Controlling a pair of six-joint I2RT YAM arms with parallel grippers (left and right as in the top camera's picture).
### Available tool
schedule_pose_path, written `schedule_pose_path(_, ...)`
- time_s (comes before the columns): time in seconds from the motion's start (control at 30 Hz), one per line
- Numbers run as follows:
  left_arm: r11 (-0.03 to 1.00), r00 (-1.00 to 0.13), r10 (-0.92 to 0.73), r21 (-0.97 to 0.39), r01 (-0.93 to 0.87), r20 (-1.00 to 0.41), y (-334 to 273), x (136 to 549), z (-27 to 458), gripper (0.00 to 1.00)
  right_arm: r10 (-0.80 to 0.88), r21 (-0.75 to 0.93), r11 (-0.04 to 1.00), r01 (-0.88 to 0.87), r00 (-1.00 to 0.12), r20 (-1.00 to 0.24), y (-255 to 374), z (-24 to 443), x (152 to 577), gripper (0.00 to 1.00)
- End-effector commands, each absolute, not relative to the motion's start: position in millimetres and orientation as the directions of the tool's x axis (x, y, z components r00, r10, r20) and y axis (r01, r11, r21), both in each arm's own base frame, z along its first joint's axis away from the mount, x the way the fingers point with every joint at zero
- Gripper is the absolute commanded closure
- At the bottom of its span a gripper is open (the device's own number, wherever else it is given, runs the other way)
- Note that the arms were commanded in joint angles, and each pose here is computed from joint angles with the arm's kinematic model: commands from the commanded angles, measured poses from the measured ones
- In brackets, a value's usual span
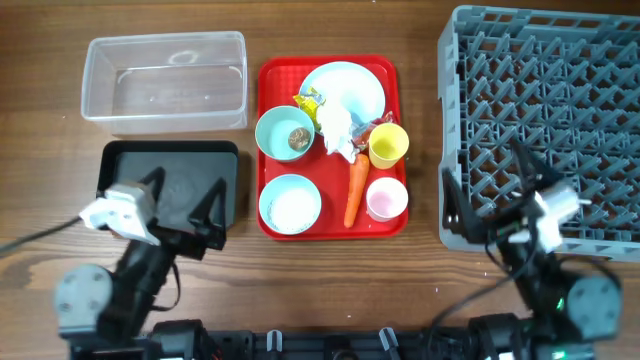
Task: Sort waste into correct bins and load items into the dishwasher rack
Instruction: 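Raise both arms from rest toward the red tray, then grasp the white tissue and yellow wrapper on the tray with the left gripper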
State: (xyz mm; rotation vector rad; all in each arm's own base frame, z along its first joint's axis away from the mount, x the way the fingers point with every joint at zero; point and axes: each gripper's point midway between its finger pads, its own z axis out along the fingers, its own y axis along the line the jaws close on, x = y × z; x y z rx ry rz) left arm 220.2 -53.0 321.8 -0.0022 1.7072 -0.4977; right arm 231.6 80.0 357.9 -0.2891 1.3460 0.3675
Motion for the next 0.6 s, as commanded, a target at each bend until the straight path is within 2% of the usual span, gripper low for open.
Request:
schedule_pose_path(0.0, 0.898, -0.233, -0.263, -0.326, 0.297, -0.936, -59, 219, 379, 0.00, 0.025, -0.024, 0.874, -0.485, 0.094, -0.995, 96, 391, 252, 0.00)
schedule_pose_path(0.1, 0.891, -0.350, -0.255, -0.359, 0.276, -0.902, -64, 236, 396, 0.00, -0.010, 0.016, 0.857, -0.514, -0.049, -0.999, 105, 406, 282, 0.00)
schedule_pose_path(0.23, 0.874, -0.532, -0.204, -0.398, 0.279, -0.822, -86, 278, 377, 0.00, -0.031, 0.086, 0.857, -0.509, -0.216, -0.976, 110, 404, 322, 0.00)
schedule_pose_path(0.33, 0.874, -0.639, -0.085, -0.365, 0.320, -0.765, -127, 325, 350, 0.00, -0.059, 0.129, 0.859, -0.496, -0.346, -0.937, 112, 383, 358, 0.00)
schedule_pose_path(0.4, 0.904, -0.684, -0.003, -0.294, 0.311, -0.730, -160, 364, 324, 0.00, -0.042, 0.190, 0.830, -0.525, -0.398, -0.916, 110, 369, 379, 0.01)
schedule_pose_path(0.43, 0.928, -0.720, 0.065, -0.223, 0.298, -0.691, -189, 396, 291, 0.00, 0.000, 0.274, 0.789, -0.549, -0.446, -0.895, 95, 353, 397, 0.00)
schedule_pose_path(0.57, 0.935, -0.774, 0.109, -0.201, 0.293, -0.623, -214, 431, 231, 0.00, 0.032, 0.282, 0.827, -0.486, -0.461, -0.887, 64, 338, 419, 0.00)
